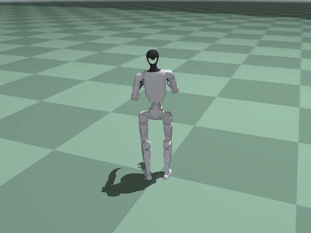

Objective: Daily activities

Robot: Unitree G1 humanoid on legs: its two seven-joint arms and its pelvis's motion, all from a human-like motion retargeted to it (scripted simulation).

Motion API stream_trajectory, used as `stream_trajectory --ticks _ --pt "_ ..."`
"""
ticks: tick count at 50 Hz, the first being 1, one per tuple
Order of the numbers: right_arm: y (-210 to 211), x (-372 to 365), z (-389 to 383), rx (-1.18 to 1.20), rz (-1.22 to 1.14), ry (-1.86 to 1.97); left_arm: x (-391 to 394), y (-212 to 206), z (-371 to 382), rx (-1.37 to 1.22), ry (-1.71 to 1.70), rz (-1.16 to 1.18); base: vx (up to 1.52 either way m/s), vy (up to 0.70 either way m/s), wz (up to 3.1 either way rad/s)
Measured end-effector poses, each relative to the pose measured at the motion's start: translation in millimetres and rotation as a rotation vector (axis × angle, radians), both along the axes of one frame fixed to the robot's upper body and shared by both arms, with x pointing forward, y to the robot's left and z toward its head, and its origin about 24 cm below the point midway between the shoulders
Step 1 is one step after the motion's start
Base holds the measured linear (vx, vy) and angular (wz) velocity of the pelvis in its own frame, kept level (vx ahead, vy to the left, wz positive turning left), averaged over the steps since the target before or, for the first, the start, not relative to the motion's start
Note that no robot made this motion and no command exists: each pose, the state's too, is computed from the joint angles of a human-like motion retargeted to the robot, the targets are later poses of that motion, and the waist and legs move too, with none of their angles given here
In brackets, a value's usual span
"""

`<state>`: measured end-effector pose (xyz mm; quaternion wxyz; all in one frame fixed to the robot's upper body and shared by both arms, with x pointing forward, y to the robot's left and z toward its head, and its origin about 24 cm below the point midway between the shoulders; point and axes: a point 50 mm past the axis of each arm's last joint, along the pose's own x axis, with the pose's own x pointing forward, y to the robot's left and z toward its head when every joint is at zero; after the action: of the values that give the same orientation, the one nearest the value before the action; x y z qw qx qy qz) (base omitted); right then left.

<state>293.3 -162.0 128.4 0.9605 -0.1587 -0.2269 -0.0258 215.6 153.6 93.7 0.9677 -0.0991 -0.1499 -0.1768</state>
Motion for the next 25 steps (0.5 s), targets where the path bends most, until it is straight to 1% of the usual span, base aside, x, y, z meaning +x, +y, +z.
stream_trajectory --ticks 7,13,18,25 --pt "25.0 3.1 -22.5 -0.102 0.154 0.112 5.6 -3.8 8.1 0.003 -0.035 0.013 0.0 0.0 0.0" --pt "44.0 0.8 -21.3 -0.178 0.272 0.112 7.0 -5.3 8.1 -0.003 -0.033 0.029 0.0 0.0 0.0" --pt "51.1 -2.8 -2.0 -0.169 0.3 0.02 7.5 -5.3 7.7 -0.025 -0.029 0.056 0.0 0.0 0.0" --pt "45.0 -12.4 44.9 -0.127 0.245 -0.21 11.1 1.3 9.5 -0.015 -0.046 0.129 0.0 0.0 0.0"
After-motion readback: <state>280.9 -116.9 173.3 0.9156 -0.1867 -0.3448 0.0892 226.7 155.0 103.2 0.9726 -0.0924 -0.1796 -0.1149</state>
